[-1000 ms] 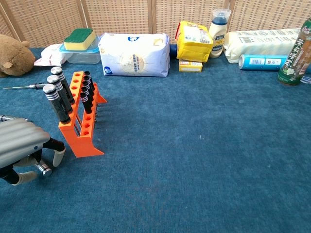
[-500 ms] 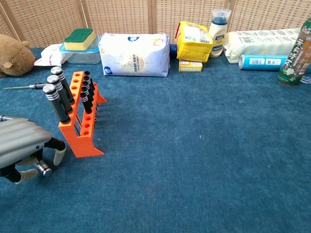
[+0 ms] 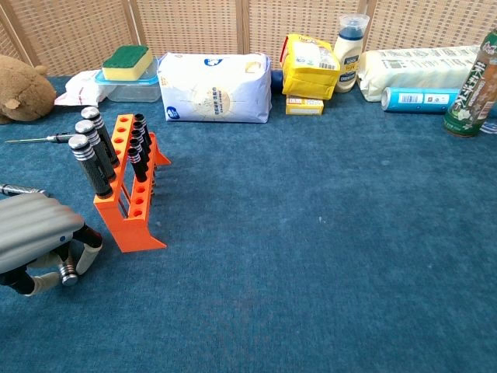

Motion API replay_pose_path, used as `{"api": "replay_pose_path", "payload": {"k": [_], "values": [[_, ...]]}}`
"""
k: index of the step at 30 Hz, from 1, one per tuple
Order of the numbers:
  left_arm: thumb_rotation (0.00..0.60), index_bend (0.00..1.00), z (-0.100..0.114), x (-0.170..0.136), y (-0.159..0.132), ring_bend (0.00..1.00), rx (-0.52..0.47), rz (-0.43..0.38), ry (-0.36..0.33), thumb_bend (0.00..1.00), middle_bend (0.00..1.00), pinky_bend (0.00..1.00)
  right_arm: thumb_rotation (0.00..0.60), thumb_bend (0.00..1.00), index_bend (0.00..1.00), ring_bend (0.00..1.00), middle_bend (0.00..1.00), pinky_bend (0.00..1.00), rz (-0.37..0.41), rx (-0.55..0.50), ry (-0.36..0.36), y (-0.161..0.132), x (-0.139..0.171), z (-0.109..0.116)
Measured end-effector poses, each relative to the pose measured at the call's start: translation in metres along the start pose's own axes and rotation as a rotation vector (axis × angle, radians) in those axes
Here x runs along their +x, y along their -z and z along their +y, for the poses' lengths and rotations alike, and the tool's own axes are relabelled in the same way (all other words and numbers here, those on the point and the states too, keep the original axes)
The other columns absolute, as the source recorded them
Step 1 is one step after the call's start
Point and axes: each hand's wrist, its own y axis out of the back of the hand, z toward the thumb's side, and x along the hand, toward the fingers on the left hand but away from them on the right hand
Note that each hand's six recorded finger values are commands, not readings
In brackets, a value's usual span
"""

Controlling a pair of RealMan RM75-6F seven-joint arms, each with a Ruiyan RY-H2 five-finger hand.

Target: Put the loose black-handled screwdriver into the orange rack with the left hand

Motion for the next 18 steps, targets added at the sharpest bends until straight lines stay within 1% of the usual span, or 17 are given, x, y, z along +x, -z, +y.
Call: {"api": "replay_pose_path", "payload": {"k": [7, 13, 18], "values": [[0.600, 0.57, 0.009, -0.007, 0.005, 0.98, -0.018, 0.015, -0.012, 0.36, 1.00, 0.93, 0.545, 0.00, 0.01, 0.01, 0.03, 0.00, 0.002, 0.004, -0.003, -0.001, 0.000, -0.001], [0.600, 0.57, 0.028, -0.020, 0.015, 0.98, -0.049, 0.035, -0.050, 0.36, 1.00, 0.93, 0.544, 0.00, 0.01, 0.01, 0.03, 0.00, 0.002, 0.008, -0.008, -0.001, 0.000, -0.003], [0.600, 0.57, 0.045, -0.032, 0.030, 0.98, -0.096, 0.058, -0.087, 0.36, 1.00, 0.93, 0.545, 0.00, 0.01, 0.01, 0.03, 0.00, 0.004, 0.011, -0.011, -0.002, -0.001, -0.004]]}}
